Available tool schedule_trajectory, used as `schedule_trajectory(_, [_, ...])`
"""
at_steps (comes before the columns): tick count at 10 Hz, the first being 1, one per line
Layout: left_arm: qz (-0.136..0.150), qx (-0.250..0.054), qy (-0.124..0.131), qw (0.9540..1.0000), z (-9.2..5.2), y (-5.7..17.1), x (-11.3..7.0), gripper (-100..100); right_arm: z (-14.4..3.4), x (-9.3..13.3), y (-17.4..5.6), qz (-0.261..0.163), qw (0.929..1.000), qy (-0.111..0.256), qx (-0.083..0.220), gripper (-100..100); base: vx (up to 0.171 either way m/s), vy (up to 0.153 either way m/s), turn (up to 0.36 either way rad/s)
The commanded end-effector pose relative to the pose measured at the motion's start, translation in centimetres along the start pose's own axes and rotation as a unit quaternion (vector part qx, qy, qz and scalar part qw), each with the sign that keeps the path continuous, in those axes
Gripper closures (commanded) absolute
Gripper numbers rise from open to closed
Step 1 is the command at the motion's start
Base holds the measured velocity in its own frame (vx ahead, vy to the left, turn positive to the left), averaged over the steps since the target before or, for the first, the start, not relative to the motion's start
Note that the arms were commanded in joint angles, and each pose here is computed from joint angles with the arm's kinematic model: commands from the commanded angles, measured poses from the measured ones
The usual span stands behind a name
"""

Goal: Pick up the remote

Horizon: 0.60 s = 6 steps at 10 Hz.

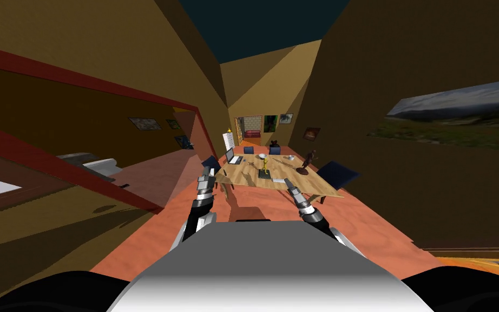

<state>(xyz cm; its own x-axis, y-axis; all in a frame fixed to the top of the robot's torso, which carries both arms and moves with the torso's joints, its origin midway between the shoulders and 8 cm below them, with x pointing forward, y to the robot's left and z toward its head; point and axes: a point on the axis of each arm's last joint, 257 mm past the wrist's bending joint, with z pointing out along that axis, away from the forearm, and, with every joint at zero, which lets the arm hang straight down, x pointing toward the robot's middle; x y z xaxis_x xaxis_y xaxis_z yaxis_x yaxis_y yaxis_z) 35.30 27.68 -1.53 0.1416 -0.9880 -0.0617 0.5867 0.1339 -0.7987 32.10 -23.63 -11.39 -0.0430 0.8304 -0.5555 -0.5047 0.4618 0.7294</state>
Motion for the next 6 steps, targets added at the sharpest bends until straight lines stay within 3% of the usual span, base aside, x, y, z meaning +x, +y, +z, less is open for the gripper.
schedule_trajectory(1, [0.000, 0.000, 0.000, 1.0000, 0.0, 0.0, 0.0, 0, -1.4, 1.6, -1.7, -0.016, 0.9991, 0.035, 0.014, -100, -0.029, 0.028, 0.157])
schedule_trajectory(2, [0.000, 0.000, 0.000, 1.0000, 0.0, 0.0, 0.0, 0, -1.7, 1.8, -2.3, -0.015, 0.9989, 0.038, 0.023, -100, -0.020, 0.018, 0.093])
schedule_trajectory(3, [0.000, 0.000, 0.000, 1.0000, 0.0, 0.0, 0.0, 0, -3.4, 3.2, -3.8, -0.028, 0.9964, 0.070, 0.038, -100, -0.021, 0.023, 0.209])
schedule_trajectory(4, [0.000, 0.000, 0.000, 1.0000, 0.0, 0.0, 0.0, 0, -3.6, 3.3, -4.1, -0.028, 0.9962, 0.071, 0.042, -100, -0.017, 0.017, 0.106])
schedule_trajectory(6, [0.000, 0.000, 0.000, 1.0000, 0.0, 0.0, 0.0, 0, -7.2, 5.9, -6.7, -0.055, 0.9866, 0.137, 0.069, -100, -0.018, 0.031, 0.289])
